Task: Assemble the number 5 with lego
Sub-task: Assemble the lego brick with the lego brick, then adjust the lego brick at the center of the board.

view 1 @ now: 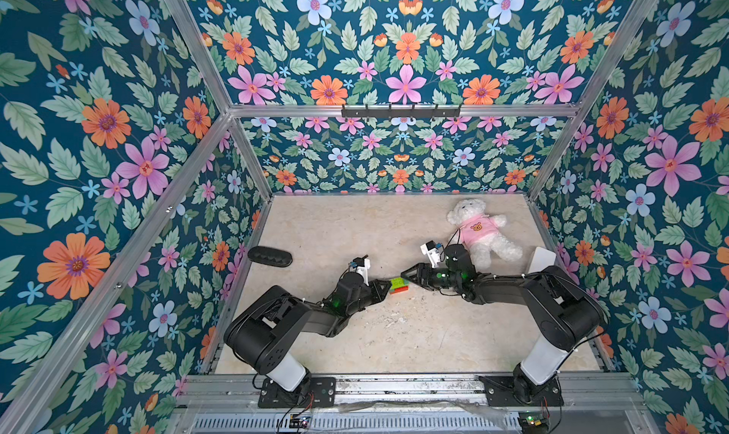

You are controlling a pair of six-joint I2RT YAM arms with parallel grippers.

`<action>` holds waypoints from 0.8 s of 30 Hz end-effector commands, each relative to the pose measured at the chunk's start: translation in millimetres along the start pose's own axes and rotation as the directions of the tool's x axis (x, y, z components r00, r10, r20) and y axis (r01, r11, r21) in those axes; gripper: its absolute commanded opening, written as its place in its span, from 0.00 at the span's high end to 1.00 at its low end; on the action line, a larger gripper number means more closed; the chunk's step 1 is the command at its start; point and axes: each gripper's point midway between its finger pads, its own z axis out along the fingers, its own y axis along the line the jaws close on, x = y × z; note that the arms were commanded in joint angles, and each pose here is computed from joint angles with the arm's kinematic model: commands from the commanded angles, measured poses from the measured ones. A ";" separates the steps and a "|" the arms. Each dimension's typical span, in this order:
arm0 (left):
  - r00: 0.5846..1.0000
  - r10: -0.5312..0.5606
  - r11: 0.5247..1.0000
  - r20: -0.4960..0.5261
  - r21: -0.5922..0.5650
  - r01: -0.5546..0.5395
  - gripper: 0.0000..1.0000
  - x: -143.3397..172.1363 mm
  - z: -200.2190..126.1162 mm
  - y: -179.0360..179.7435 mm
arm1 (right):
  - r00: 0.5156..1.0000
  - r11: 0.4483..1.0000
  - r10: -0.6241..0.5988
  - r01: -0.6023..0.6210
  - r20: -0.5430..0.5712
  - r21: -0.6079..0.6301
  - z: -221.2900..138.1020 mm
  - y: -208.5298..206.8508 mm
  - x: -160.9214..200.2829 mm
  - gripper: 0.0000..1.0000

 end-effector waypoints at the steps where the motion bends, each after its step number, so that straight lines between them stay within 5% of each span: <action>1: 0.991 -0.035 0.975 -0.127 -0.223 0.006 0.79 35.3 -8.2 53.6 | 1.000 0.999 -0.029 0.029 0.002 0.045 -5.0 -4.3 -0.4 0.38; 24: 0.997 0.040 0.989 -0.071 -0.139 -0.050 0.64 -7.8 -8.2 -1.3 | 0.999 0.984 -0.030 0.025 0.029 0.175 -35.1 -2.8 21.7 0.41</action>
